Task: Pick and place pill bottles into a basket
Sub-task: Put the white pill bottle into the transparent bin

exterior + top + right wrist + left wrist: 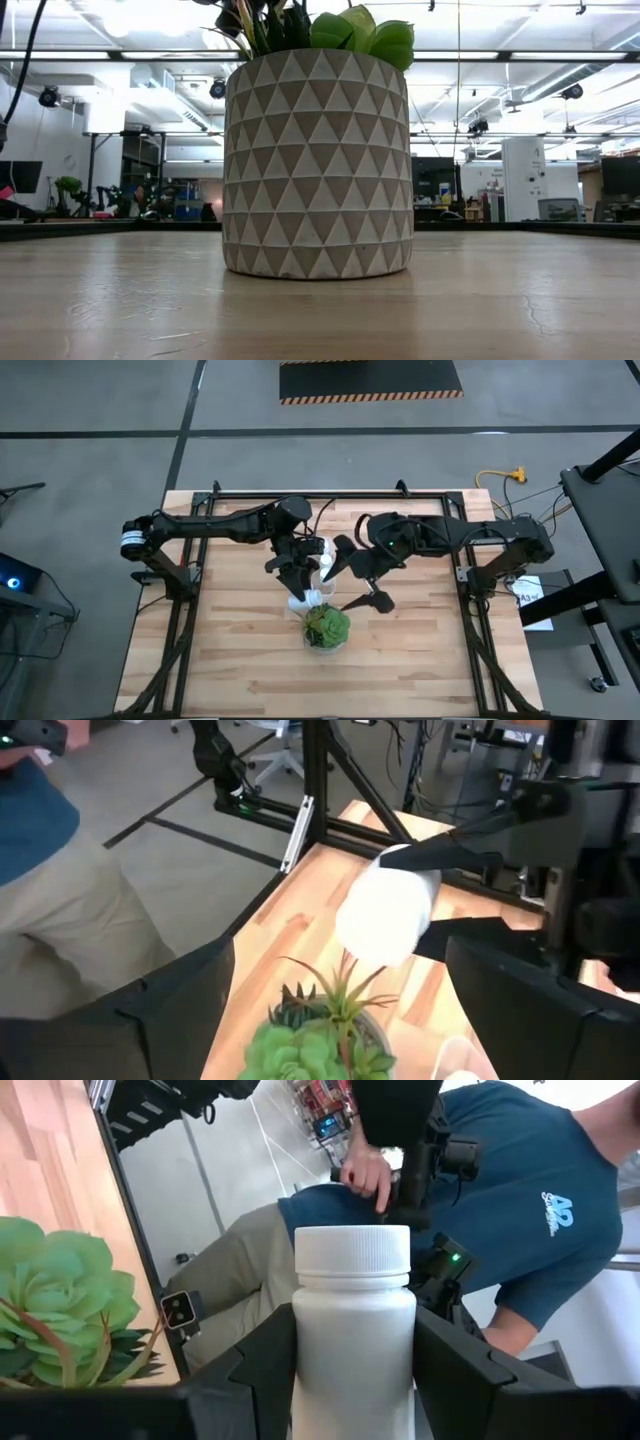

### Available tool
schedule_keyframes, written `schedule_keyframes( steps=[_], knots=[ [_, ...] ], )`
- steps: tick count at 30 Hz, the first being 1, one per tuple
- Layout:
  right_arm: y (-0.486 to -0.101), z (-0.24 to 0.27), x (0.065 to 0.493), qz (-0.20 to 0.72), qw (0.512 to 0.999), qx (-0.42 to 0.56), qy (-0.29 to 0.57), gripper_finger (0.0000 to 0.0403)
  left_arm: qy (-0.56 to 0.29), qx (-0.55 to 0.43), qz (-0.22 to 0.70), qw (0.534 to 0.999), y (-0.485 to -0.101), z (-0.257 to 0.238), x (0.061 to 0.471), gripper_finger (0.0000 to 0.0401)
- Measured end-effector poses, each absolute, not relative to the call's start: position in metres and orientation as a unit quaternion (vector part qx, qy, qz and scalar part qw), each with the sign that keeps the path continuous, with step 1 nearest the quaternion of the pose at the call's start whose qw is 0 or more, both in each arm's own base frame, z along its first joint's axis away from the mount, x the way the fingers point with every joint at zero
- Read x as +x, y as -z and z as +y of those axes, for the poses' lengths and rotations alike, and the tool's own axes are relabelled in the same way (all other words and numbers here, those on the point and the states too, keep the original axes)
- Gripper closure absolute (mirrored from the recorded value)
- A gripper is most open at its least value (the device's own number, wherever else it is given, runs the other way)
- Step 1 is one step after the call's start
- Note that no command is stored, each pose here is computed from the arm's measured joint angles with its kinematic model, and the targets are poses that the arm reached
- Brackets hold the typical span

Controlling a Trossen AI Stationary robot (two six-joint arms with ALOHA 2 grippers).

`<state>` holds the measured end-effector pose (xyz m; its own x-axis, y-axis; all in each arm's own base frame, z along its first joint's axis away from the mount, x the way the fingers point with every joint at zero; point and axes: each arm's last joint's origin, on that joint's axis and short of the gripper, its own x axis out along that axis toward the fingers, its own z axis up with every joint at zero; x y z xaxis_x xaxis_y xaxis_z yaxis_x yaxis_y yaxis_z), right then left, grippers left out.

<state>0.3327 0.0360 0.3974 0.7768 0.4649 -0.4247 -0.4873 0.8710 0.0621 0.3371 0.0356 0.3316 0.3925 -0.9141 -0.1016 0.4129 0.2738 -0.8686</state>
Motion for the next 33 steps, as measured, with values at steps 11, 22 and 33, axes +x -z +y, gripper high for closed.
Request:
schedule_keyframes(
  steps=[11, 22, 33],
  knots=[
    [-0.393, 0.039, 0.343, 0.222, 0.946, -0.058, -0.228, 0.0053, 0.477, -0.362, 0.256, 0.759, -0.35, 0.037, 0.343, 0.0246],
    [-0.397, 0.039, 0.344, 0.2, 0.955, -0.08, -0.203, 0.0076, 0.444, -0.368, 0.242, 0.78, -0.352, 0.039, 0.345, 0.0246],
    [-0.398, 0.038, 0.344, 0.206, 0.957, -0.05, -0.196, 0.0076, 0.429, -0.377, 0.241, 0.785, -0.351, 0.039, 0.346, 0.0246]
  ],
)
